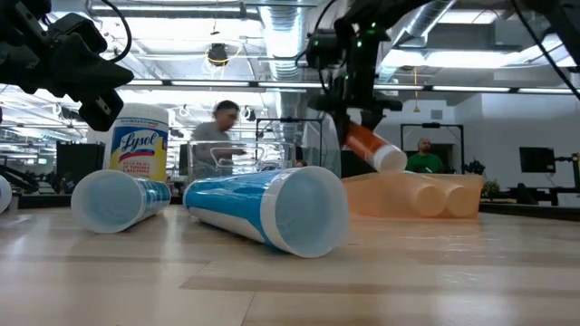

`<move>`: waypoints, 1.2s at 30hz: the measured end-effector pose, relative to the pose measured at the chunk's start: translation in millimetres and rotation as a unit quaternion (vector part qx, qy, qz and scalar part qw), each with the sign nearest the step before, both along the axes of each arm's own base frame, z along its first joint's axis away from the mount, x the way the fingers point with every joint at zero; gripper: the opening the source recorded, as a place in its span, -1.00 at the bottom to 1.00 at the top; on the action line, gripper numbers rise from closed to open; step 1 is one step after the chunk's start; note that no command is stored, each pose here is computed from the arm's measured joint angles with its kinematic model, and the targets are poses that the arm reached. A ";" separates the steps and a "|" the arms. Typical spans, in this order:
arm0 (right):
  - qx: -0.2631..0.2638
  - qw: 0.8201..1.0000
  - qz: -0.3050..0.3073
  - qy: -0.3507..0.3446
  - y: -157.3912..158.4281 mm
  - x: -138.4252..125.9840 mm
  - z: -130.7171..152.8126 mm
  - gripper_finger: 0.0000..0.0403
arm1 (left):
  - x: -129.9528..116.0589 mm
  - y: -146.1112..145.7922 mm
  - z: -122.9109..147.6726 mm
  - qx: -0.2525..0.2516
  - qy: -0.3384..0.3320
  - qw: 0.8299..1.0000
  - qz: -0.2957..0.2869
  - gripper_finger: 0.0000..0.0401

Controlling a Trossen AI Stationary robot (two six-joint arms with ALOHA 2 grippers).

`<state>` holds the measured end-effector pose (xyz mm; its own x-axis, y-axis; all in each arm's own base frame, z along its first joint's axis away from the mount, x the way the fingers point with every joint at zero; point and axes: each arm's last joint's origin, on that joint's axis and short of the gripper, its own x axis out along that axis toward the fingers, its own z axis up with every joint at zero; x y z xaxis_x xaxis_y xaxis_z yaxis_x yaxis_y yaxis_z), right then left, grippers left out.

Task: Pick & place silicon tubes, Sealant and Lysol wipes
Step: Put the orange sealant into the orange bin

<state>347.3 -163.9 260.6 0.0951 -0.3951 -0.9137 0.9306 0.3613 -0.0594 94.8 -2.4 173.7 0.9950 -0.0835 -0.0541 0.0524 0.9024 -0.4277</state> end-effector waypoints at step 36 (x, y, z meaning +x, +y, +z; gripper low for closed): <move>0.015 0.994 -0.073 0.084 -4.7 16.8 -65.4 0.20 | 0.0 0.0 0.0 0.000 0.000 1.000 0.000 -1.00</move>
<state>364.1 -168.6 195.2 -0.1173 -0.3658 -0.9233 0.9510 0.2264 -0.2105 94.8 -2.5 173.7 0.9950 -0.0837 -0.0543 0.0525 0.9024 -0.4277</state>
